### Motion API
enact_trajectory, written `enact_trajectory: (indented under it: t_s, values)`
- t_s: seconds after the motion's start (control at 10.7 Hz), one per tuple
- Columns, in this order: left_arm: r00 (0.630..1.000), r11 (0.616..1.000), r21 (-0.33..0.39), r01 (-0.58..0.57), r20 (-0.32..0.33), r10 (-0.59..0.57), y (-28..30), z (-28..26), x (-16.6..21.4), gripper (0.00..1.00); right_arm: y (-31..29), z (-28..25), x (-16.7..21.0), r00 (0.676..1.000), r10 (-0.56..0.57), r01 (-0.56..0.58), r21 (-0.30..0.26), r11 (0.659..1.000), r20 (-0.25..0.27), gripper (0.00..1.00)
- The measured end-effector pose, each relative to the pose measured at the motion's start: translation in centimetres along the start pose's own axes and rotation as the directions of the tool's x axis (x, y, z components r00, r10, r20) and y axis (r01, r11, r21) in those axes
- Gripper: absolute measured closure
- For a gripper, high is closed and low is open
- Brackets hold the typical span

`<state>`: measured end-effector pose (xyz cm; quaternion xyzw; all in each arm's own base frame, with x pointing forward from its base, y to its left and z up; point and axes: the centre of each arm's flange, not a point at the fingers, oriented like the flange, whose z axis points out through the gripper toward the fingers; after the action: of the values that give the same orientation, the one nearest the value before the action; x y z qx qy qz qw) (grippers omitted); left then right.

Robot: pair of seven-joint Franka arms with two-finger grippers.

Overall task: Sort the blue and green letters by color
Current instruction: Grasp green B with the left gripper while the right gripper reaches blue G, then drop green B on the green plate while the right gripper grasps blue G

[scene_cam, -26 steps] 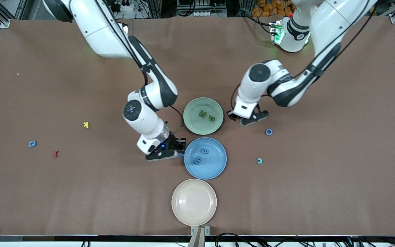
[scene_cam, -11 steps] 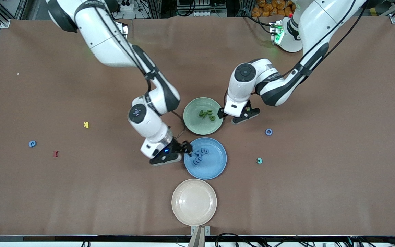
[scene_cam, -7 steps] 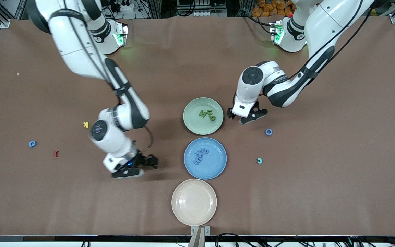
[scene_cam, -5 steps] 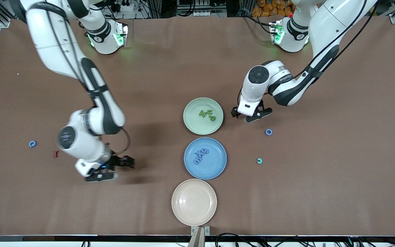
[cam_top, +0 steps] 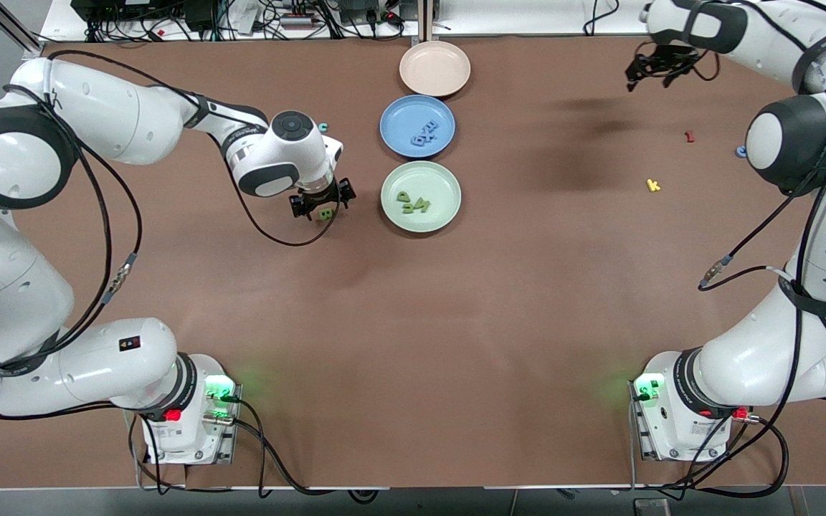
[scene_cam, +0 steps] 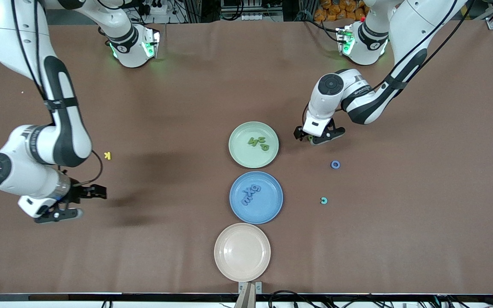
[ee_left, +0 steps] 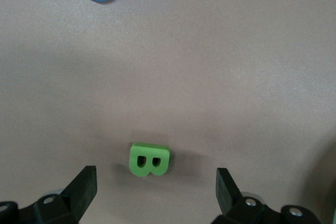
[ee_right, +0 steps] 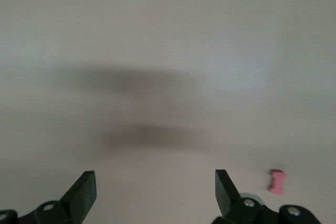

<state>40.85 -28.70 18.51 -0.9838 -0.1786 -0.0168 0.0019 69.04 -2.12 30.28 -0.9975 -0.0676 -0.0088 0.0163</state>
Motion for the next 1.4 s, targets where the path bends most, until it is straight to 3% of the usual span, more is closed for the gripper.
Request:
enact_trajectory:
  t_s: [0.37,0.65,0.84,1.31,1.4]
  values:
    - [0.999,1.000,-0.009,-0.030,-0.027,0.030,-1.1,0.3,0.1,0.00,11.3,0.7,-4.2,0.999,0.043,-0.042,-0.032,0.999,0.026,0.00]
    - [0.998,0.999,-0.012,-0.044,-0.036,0.043,-1.6,0.6,0.4,0.00,18.5,2.0,-8.9,0.998,0.064,-0.063,-0.054,0.997,0.003,0.00]
    - [0.998,0.999,-0.010,-0.051,-0.035,0.051,-2.0,1.1,0.7,0.00,20.3,4.1,-11.4,0.995,0.097,-0.099,-0.080,0.992,-0.029,0.00]
    - [0.998,0.998,-0.019,-0.054,-0.021,0.053,-2.0,1.6,0.5,0.00,23.0,7.0,-15.1,0.990,0.129,-0.134,-0.110,0.985,-0.051,0.00]
    - [0.998,0.998,-0.021,-0.053,-0.021,0.053,-2.0,1.6,0.5,0.05,23.6,7.5,-15.5,0.989,0.136,-0.142,-0.115,0.983,-0.052,0.00]
